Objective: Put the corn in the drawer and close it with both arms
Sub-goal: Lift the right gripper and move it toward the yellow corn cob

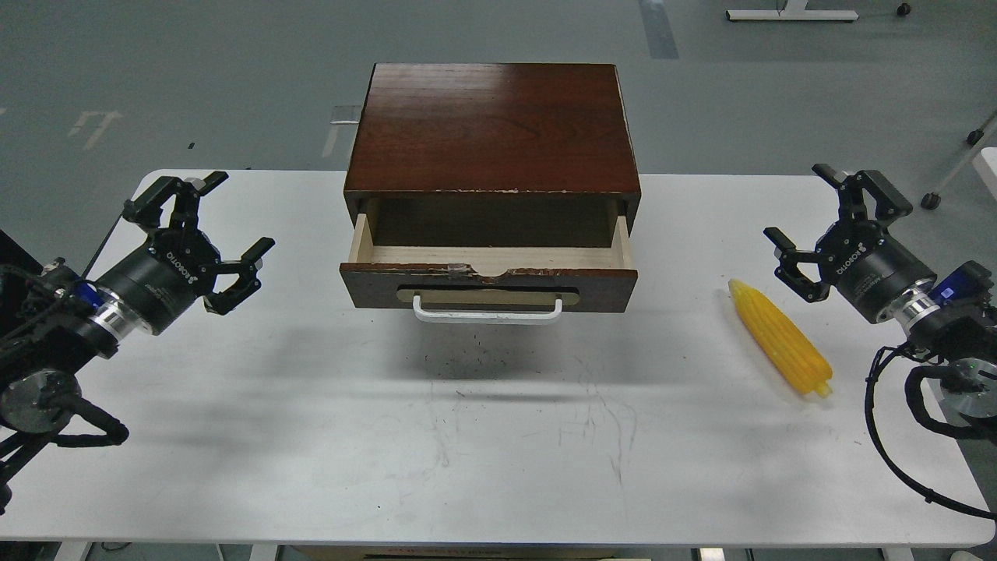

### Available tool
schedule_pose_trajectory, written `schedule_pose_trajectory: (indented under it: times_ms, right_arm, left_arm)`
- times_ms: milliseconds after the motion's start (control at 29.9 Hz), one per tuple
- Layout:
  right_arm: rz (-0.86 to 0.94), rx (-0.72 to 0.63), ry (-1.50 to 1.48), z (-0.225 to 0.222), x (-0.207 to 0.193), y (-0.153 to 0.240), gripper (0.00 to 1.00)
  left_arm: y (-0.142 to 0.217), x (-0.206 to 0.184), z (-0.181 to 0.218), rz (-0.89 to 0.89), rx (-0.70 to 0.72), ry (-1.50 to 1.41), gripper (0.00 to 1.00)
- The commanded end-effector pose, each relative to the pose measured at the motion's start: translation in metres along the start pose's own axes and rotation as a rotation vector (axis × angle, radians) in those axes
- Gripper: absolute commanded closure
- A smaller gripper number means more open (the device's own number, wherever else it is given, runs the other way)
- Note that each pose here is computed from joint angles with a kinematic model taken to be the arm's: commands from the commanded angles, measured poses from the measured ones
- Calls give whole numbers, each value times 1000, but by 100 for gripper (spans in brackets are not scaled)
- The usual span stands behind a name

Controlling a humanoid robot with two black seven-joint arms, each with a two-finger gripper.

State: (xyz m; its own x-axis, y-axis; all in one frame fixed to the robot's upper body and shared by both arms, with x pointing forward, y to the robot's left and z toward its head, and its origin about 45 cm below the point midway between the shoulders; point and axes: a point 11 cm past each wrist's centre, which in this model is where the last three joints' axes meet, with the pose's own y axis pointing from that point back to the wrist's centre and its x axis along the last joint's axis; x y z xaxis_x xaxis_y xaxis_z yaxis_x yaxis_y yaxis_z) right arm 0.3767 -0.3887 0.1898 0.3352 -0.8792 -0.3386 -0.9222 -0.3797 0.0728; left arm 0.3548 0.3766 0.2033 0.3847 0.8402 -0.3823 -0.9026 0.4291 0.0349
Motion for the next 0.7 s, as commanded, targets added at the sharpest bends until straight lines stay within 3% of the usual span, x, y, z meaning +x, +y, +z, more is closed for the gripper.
schedule_pose_trajectory:
  times_ms: [0,200,434,668]
  right_arm:
    - [2,0,2,0,1,1,0]
    - [3,-3,1,1,1,1,0]
    - [-5,-6,16,-1,0,0,0]
    - [-54,-52,211,-32,6,10,0]
  left_arm:
    - [-1,-1,-1,-1,-5,6,0]
    - [0,1,-1,5,1,4,0]
    - [0,30,20,83,-24,-56,0]
    - [-11,23,27,54,-34,-81,0]
